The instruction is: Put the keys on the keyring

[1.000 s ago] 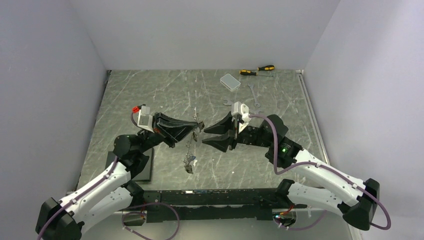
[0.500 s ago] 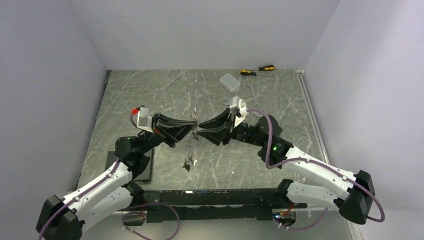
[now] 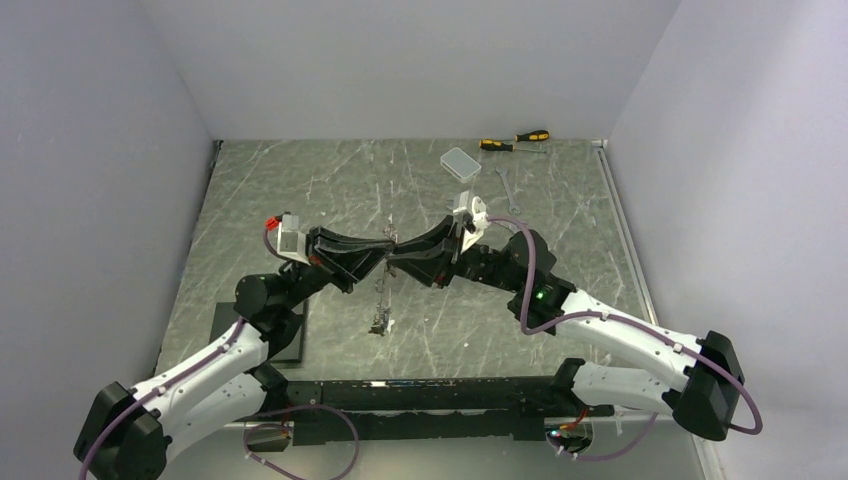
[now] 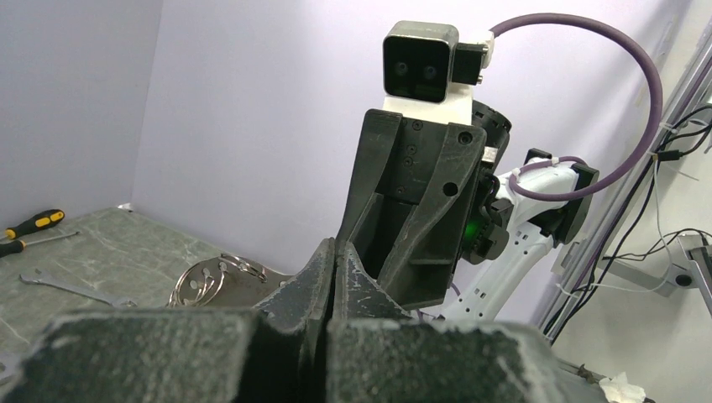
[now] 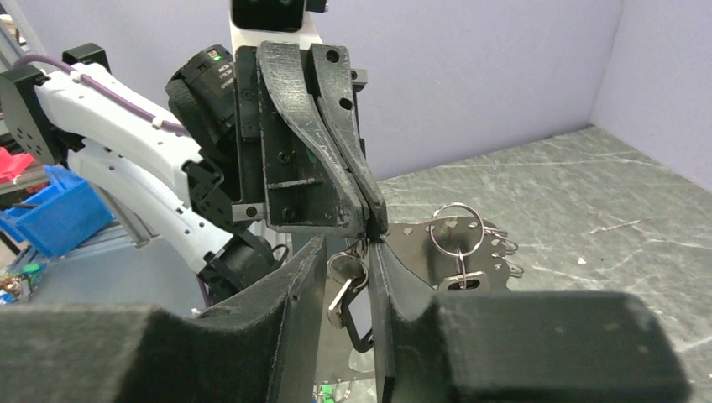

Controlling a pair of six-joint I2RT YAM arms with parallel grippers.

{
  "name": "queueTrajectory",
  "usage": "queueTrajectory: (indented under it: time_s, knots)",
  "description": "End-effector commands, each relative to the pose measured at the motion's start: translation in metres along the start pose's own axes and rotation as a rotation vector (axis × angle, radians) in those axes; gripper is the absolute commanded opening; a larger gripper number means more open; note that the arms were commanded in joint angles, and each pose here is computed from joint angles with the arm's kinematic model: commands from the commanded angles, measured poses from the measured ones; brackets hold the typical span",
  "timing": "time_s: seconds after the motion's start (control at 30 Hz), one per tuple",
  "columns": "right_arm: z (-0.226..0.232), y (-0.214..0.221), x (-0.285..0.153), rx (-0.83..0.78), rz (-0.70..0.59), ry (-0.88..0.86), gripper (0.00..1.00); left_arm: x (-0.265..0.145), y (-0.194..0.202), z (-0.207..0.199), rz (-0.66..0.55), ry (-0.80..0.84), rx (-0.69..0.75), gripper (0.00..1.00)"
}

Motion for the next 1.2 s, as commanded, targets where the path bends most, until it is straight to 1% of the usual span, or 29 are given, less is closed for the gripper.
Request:
queueTrajectory:
  time_s: [0.0, 0.1, 0.13, 0.2, 0.33, 0.43, 0.53, 0.63, 0.7, 0.8, 0.9, 0.93, 0.97, 1.03, 1.07, 1.1, 1.17]
  knots:
    - [0.006, -0.020, 0.007, -0.030, -0.086, -0.020, 0.25, 0.004, -0.016, -0.006, -0.089, 0.023, 0.025, 0.00]
    - [0.004, -0.017, 0.008, -0.026, -0.072, -0.016, 0.18, 0.004, -0.016, -0.004, -0.095, 0.017, 0.026, 0.00]
    - [0.003, -0.015, 0.009, -0.024, -0.068, -0.015, 0.18, 0.004, -0.017, -0.004, -0.097, 0.016, 0.026, 0.00]
    - [0.002, -0.014, 0.009, -0.023, -0.064, -0.014, 0.18, 0.005, -0.016, -0.003, -0.097, 0.013, 0.029, 0.00]
    - [0.001, -0.012, 0.009, -0.022, -0.062, -0.011, 0.23, 0.007, -0.019, -0.002, -0.112, 0.012, 0.031, 0.00]
    - [0.001, -0.011, 0.010, -0.023, -0.062, -0.012, 0.22, 0.009, -0.019, -0.001, -0.116, 0.015, 0.030, 0.00]
    - [0.000, -0.010, 0.010, -0.025, -0.060, -0.007, 0.14, 0.010, -0.018, -0.001, -0.118, 0.019, 0.028, 0.00]
    - [-0.001, -0.012, 0.009, -0.032, -0.068, 0.002, 0.08, 0.010, -0.016, 0.000, -0.114, 0.018, 0.023, 0.00]
    - [-0.001, -0.012, 0.009, -0.036, -0.069, 0.002, 0.00, 0.009, -0.016, 0.000, -0.114, 0.018, 0.021, 0.00]
    - [-0.001, -0.012, 0.009, -0.041, -0.064, 0.006, 0.00, 0.009, -0.015, -0.001, -0.110, 0.021, 0.017, 0.00]
    - [-0.002, -0.012, 0.007, -0.057, -0.032, 0.023, 0.00, 0.010, -0.015, -0.003, -0.088, 0.037, 0.024, 0.00]
    - [-0.002, -0.012, 0.005, -0.070, -0.012, 0.029, 0.00, 0.010, -0.013, -0.003, -0.062, 0.037, 0.025, 0.03]
    - [-0.002, -0.012, 0.004, -0.083, 0.019, 0.040, 0.00, 0.009, -0.012, -0.004, -0.039, 0.038, 0.028, 0.12]
    - [-0.003, -0.013, 0.002, -0.110, 0.124, 0.069, 0.00, 0.006, -0.010, -0.005, 0.021, 0.020, 0.035, 0.35]
    - [-0.002, -0.018, 0.001, -0.131, 0.173, 0.078, 0.00, 0.004, -0.008, -0.004, 0.060, 0.001, 0.040, 0.43]
    - [-0.002, -0.016, -0.002, -0.137, 0.222, 0.083, 0.00, 0.001, -0.009, -0.005, 0.093, -0.013, 0.052, 0.50]
    - [-0.001, -0.015, -0.009, -0.153, 0.299, 0.095, 0.00, -0.004, -0.011, -0.007, 0.151, -0.036, 0.087, 0.58]
Point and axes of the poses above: each gripper's point midway between its finger pads, its own x axis out along the fingers, its own z axis along the line the jaws close on, y = z × x, the point moved 6 cm from there along -x, back along the fingers, and after that the axes turned 9 degrees about x, right-handed, at the moved point
